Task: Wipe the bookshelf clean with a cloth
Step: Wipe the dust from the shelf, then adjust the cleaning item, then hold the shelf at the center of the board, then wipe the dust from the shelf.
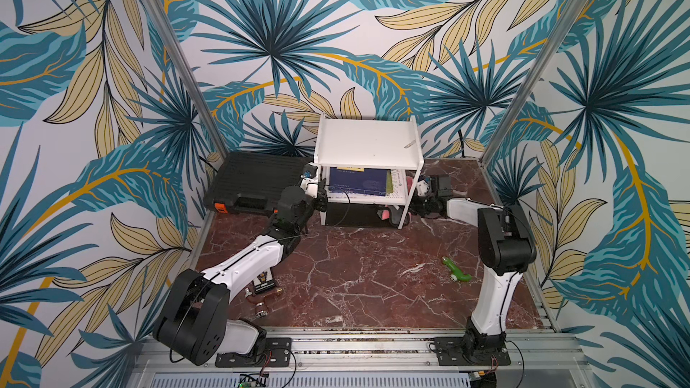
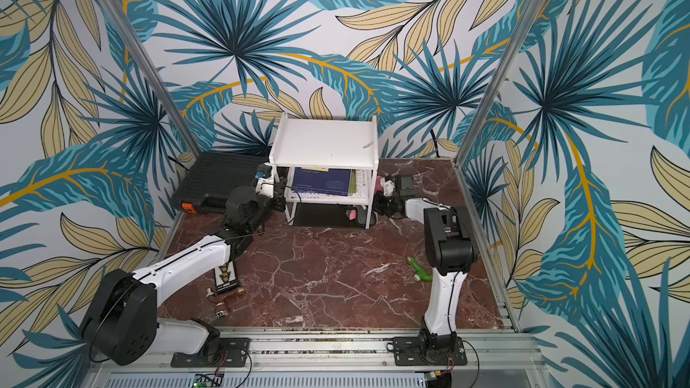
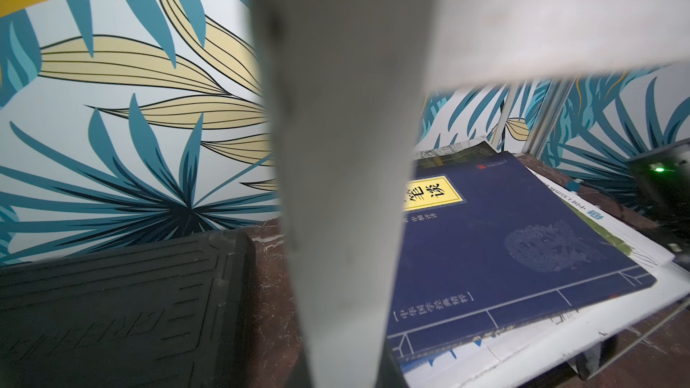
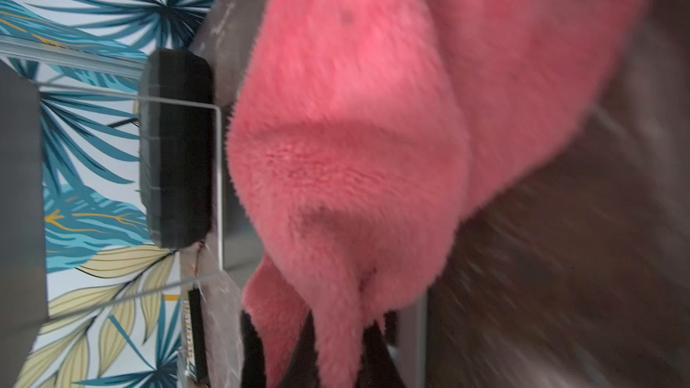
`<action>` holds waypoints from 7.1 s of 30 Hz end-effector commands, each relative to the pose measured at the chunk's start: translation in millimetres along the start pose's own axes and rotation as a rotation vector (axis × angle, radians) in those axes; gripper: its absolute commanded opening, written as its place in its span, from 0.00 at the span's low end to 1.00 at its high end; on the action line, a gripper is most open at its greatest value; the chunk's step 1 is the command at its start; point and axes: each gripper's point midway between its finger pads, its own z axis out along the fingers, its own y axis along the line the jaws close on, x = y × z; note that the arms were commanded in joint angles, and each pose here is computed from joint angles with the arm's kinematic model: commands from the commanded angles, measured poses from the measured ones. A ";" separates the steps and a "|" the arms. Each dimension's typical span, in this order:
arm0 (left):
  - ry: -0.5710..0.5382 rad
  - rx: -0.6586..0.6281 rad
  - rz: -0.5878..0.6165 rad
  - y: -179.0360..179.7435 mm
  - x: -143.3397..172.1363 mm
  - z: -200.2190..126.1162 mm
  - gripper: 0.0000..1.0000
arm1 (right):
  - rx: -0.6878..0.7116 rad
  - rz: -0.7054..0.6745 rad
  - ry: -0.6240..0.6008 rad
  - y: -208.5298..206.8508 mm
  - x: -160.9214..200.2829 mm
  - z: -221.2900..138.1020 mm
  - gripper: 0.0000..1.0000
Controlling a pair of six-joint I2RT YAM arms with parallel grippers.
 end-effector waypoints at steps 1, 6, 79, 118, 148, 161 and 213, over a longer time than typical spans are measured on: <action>0.253 -0.033 0.009 3.0 66.4 -9.5 0.04 | -0.009 0.049 -0.244 -22.9 -25.5 -66.9 0.00; 0.190 -0.082 -0.013 9.7 41.1 -23.5 0.34 | -0.081 -0.103 -0.440 22.4 -26.2 -140.6 0.00; 0.498 0.159 -0.627 1.2 120.6 46.2 0.00 | 0.194 -0.636 -0.742 133.9 -38.9 -150.5 0.51; 0.479 0.254 -0.649 -7.6 138.3 147.3 0.00 | 0.159 -0.594 -0.644 119.8 -15.6 -136.5 0.00; 0.770 0.211 -0.573 20.0 216.7 114.8 0.00 | 0.387 -0.440 -0.663 60.3 -3.5 -151.5 0.00; 0.539 0.153 -0.556 41.2 96.8 21.7 0.00 | 0.231 -0.450 -0.698 85.0 0.8 -153.3 0.00; 0.240 0.358 -0.483 -23.1 -17.6 24.5 0.00 | 0.193 -0.487 -0.703 94.3 6.5 -161.0 0.00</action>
